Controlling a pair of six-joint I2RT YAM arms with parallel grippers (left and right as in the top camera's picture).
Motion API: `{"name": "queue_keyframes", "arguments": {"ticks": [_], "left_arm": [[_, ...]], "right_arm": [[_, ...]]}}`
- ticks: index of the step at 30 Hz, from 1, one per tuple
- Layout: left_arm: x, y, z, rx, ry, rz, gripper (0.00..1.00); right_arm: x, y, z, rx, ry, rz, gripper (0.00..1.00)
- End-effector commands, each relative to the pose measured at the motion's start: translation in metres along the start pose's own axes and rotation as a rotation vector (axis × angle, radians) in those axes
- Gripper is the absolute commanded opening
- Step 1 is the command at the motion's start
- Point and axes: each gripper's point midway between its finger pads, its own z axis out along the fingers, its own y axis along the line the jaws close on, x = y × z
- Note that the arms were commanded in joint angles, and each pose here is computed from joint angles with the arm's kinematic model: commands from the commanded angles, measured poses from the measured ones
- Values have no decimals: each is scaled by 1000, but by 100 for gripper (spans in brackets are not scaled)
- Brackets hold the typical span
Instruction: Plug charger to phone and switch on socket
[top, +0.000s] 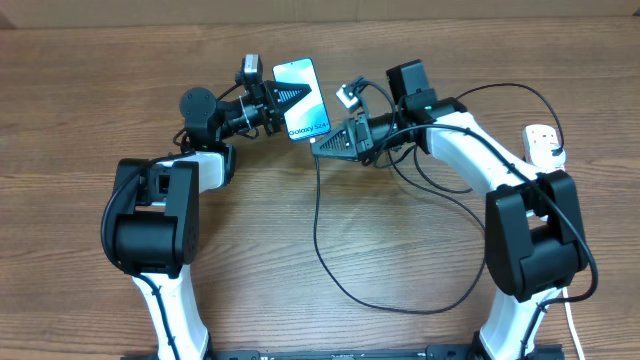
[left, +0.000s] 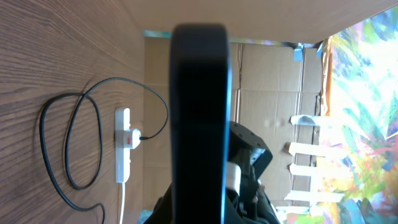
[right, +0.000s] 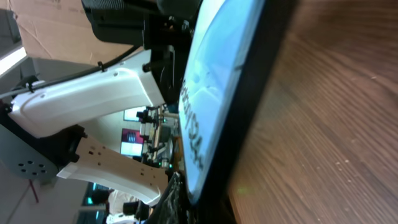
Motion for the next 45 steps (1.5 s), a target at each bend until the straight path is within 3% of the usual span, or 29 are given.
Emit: {"name": "queue_keyframes", "arguments": {"ticks": [1, 45], "left_arm": [[-4, -10, 3, 16, -2, 37, 5], [1, -10, 11, 19, 5, 24, 5]], "right_arm": [[-4, -1, -6, 4, -17, 1, 4], [-4, 1, 4, 9, -7, 7, 4]]}}
